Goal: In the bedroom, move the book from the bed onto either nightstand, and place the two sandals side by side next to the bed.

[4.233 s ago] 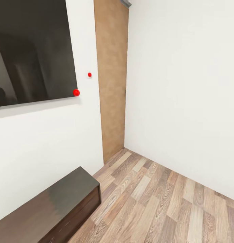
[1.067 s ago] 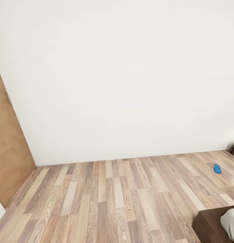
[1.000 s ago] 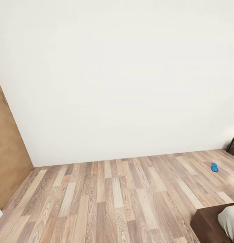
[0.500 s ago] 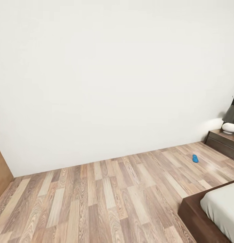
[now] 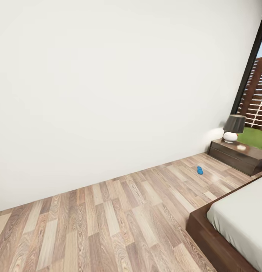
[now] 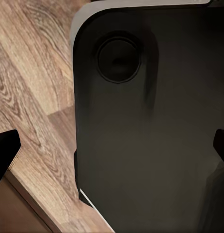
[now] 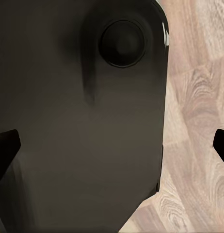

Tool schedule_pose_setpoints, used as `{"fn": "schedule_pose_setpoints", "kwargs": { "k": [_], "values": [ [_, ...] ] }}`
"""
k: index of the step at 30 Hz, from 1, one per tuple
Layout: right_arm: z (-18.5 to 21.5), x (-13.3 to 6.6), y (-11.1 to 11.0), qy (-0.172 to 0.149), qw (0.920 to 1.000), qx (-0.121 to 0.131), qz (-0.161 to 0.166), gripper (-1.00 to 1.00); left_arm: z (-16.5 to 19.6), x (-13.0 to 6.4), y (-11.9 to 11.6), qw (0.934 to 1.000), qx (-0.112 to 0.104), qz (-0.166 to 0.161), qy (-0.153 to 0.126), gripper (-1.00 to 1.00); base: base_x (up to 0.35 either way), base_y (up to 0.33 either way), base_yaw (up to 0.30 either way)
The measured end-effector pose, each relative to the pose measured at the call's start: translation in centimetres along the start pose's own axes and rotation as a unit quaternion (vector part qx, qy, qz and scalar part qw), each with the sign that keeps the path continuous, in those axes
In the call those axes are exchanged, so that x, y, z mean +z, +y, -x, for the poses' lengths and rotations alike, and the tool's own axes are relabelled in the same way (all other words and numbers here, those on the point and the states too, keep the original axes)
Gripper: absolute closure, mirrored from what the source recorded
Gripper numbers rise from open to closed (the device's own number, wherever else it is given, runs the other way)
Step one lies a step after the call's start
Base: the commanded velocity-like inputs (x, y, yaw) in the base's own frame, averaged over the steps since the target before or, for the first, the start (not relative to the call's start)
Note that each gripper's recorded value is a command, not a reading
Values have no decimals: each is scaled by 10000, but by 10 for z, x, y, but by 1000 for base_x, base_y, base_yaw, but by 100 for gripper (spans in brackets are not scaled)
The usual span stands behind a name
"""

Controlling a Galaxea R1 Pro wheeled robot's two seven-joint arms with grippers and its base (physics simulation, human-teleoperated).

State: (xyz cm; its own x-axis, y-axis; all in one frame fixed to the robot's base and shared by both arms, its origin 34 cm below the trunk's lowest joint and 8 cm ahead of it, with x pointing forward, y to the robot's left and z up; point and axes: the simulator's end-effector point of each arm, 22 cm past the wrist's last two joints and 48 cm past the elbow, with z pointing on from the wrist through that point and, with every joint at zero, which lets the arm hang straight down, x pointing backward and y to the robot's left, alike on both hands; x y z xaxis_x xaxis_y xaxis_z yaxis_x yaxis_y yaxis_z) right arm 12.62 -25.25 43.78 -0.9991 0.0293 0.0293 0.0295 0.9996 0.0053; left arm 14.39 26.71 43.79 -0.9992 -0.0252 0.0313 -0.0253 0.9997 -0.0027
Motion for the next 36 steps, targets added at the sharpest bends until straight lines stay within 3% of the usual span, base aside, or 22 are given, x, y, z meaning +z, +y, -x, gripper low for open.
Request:
{"fn": "schedule_pose_setpoints", "kwargs": {
  "k": [15,36],
  "values": [
    [0,0,0,0,10000,-4,-1,-100,0,0,0,10000,-2,0,-7,-100,0,17,-282],
    [0,0,-1,-1,10000,-7,-4,-100,0,0,0,10000,-1,0,-11,-100,61,103,-282]
  ]
}}
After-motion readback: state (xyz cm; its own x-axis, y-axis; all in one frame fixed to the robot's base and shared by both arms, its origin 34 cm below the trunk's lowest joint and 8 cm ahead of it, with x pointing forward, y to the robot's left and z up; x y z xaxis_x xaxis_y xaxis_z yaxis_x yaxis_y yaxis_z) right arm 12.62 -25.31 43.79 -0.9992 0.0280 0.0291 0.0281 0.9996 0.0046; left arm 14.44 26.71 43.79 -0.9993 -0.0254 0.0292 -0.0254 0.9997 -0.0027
